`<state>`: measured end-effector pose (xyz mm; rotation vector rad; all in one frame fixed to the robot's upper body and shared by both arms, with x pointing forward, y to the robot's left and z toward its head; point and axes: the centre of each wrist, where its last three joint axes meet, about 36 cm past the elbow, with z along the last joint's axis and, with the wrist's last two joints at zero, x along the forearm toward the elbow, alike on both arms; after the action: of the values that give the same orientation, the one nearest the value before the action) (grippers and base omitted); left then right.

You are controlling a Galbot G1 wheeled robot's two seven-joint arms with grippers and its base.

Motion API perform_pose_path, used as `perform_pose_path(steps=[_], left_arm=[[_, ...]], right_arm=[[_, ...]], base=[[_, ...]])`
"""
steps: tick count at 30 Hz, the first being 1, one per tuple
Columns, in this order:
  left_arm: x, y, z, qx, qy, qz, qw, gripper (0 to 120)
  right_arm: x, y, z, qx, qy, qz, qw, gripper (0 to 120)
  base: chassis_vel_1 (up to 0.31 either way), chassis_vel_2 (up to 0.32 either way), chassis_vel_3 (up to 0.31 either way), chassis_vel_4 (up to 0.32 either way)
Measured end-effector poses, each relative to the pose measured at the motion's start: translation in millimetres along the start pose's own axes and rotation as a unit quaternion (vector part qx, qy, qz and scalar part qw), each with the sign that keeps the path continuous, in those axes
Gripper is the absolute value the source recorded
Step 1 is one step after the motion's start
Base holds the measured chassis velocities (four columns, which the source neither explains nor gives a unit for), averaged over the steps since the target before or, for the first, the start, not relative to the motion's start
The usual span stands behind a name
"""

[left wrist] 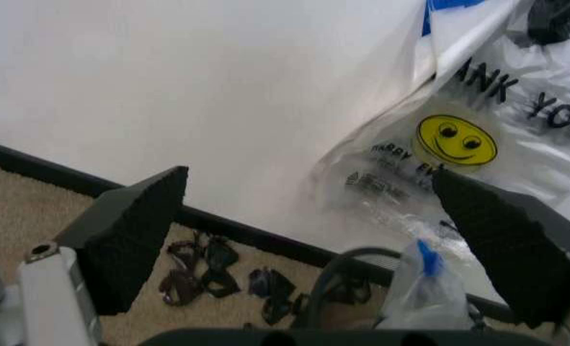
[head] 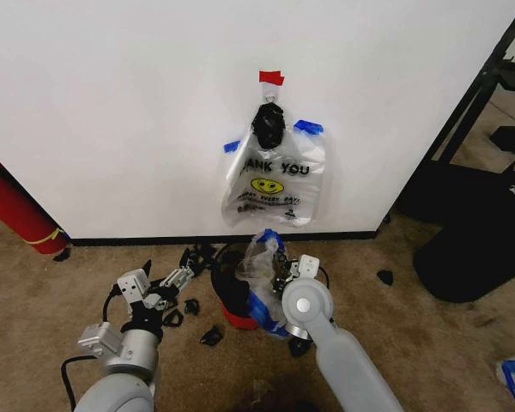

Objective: Pick up the garbage bag from the wall and place it over the trash bin.

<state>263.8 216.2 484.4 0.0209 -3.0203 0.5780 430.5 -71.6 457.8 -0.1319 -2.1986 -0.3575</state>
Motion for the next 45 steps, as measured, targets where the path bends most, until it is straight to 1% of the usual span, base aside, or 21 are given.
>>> perform_pose_path(steps=[6, 11, 15, 17, 19, 23, 26, 27, 30, 31, 34, 35, 36, 38, 40, 41, 45], left_arm=[[2, -1, 1, 0.002, 0.003, 0.000, 1.0000, 100], [2, -1, 0, -0.001, 0.007, 0.002, 1.0000, 100], [3, -2, -2, -0.005, 0.016, 0.005, 0.9998, 100], [3, -4, -4, -0.009, 0.018, 0.011, 0.9997, 100], [2, -5, -5, -0.010, 0.019, 0.014, 0.9997, 100], [0, -11, -17, -0.021, 0.029, 0.040, 0.9986, 100], [-4, -18, -33, -0.035, 0.046, 0.079, 0.9952, 100], [-4, -18, -33, -0.035, 0.046, 0.079, 0.9952, 100], [-9, -23, -50, -0.044, 0.067, 0.121, 0.9894, 100], [-11, -24, -54, -0.050, 0.074, 0.142, 0.9858, 100], [-18, -26, -68, -0.078, 0.102, 0.218, 0.9675, 100], [-18, -26, -68, -0.078, 0.102, 0.218, 0.9675, 100], [-22, -27, -74, -0.083, 0.117, 0.237, 0.9608, 100], [-29, -30, -86, -0.087, 0.144, 0.260, 0.9509, 100], [-33, -31, -95, -0.097, 0.163, 0.268, 0.9446, 100], [-34, -32, -96, -0.102, 0.168, 0.268, 0.9431, 100], [-41, -30, -96, -0.112, 0.181, 0.260, 0.9420, 100]], right_arm=[[6, -3, 0, -0.009, -0.004, -0.004, 1.000, 0], [11, -6, -1, -0.033, -0.006, -0.018, 0.999, 0], [22, -16, -1, -0.083, -0.020, -0.065, 0.994, 0], [26, -27, 4, -0.091, -0.028, -0.083, 0.992, 0], [29, -30, 5, -0.092, -0.030, -0.086, 0.992, 0], [48, -41, 9, -0.101, -0.041, -0.101, 0.989, 0], [63, -51, 11, -0.102, -0.049, -0.107, 0.988, 0], [63, -51, 11, -0.102, -0.049, -0.107, 0.988, 0], [76, -58, 13, -0.100, -0.057, -0.110, 0.987, 0], [79, -60, 14, -0.097, -0.060, -0.108, 0.988, 0], [81, -63, 17, -0.087, -0.071, -0.097, 0.989, 0], [81, -63, 17, -0.087, -0.071, -0.097, 0.989, 0], [81, -64, 19, -0.082, -0.078, -0.092, 0.989, 0], [80, -63, 21, -0.073, -0.085, -0.089, 0.990, 0], [75, -55, 23, -0.059, -0.086, -0.092, 0.990, 0], [74, -51, 22, -0.054, -0.086, -0.095, 0.990, 0], [68, -41, 20, -0.047, -0.087, -0.104, 0.990, 0]], base=[[0.000, 0.000, 0.000, 0.000], [0.000, 0.000, 0.000, 0.000], [0.000, 0.000, 0.000, 0.000], [0.000, 0.000, 0.000, 0.000], [0.000, 0.000, 0.000, 0.000], [0.000, 0.000, 0.000, 0.000], [0.000, 0.000, 0.000, 0.000], [0.000, 0.000, 0.000, 0.000], [0.000, 0.000, 0.000, 0.000], [0.000, 0.000, 0.000, 0.000], [0.000, 0.000, 0.000, 0.000], [0.000, 0.000, 0.000, 0.000], [0.000, 0.000, 0.000, 0.000], [0.000, 0.000, 0.000, 0.000], [0.000, 0.000, 0.000, 0.000], [0.000, 0.000, 0.000, 0.000], [0.000, 0.000, 0.000, 0.000]])
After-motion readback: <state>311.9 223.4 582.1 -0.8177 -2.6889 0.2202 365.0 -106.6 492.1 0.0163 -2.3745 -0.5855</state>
